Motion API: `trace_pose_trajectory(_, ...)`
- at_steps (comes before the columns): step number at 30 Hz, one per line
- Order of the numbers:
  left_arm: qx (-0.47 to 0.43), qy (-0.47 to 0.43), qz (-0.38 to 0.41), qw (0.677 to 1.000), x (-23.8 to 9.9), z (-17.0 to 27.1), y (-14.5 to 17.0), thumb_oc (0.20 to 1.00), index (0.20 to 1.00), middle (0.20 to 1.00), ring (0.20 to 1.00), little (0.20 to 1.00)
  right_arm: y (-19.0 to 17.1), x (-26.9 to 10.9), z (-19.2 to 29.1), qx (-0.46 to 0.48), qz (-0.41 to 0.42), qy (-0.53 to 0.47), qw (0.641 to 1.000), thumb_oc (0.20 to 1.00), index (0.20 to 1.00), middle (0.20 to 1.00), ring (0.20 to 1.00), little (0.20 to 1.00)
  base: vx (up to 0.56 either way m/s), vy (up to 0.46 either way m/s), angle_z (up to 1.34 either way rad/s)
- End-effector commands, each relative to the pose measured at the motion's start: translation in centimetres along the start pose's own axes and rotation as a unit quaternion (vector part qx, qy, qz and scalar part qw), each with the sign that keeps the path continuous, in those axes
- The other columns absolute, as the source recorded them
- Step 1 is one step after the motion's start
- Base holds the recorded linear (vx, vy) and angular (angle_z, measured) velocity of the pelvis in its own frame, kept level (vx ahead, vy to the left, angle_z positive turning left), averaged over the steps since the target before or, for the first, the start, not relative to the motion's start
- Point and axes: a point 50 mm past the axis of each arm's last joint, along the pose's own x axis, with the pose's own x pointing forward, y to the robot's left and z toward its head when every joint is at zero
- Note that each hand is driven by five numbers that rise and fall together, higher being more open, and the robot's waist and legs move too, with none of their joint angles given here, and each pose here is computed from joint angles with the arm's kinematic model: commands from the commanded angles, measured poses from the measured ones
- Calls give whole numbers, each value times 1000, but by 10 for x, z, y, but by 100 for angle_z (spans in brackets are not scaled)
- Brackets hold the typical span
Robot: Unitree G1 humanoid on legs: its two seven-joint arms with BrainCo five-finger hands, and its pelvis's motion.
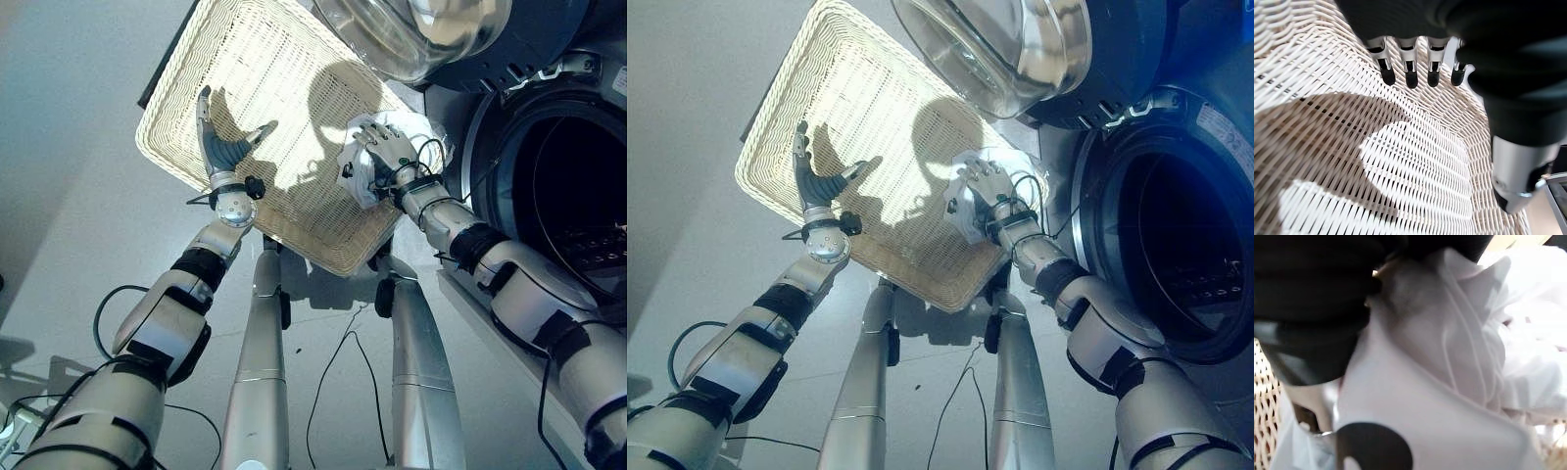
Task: Put the clothes into the washing machine.
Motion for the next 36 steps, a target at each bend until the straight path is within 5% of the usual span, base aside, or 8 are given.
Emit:
trace_pose_trajectory(1,-39,-24,21,999,11,19,-6,1000,1000,1000,1000,1000,34,-22,-54,-74,112,89,987,200,200,200,200,200,0,0,0)
trace_pose_trajectory(20,-44,-21,31,998,8,14,1,1000,1000,1000,1000,1000,44,-31,-56,-81,113,80,987,200,200,200,200,200,0,2,0)
trace_pose_trajectory(24,-49,-16,32,998,7,14,0,1000,1000,1000,1000,1000,49,-33,-55,103,131,132,977,200,200,200,200,200,0,0,0)
trace_pose_trajectory(28,-53,-14,32,998,9,13,3,1000,1000,1000,1000,1000,57,-35,-39,386,166,152,895,200,200,200,200,200,0,0,0)
trace_pose_trajectory(29,-57,-11,33,998,9,11,7,1000,1000,1000,1000,1000,57,-35,-30,520,166,149,825,200,200,200,200,200,0,0,0)
trace_pose_trajectory(31,-59,-9,33,998,10,10,10,1000,1000,1000,1000,1000,57,-35,-23,590,171,134,777,200,200,200,200,200,0,0,0)
trace_pose_trajectory(33,-60,-3,33,998,9,7,12,1000,1000,1000,1000,1000,51,-35,-11,708,163,89,681,200,200,200,200,200,0,0,0)
trace_pose_trajectory(36,-57,0,34,998,9,6,15,1000,1000,1000,1000,1000,39,-33,-1,795,158,29,585,200,200,200,200,200,0,0,0)
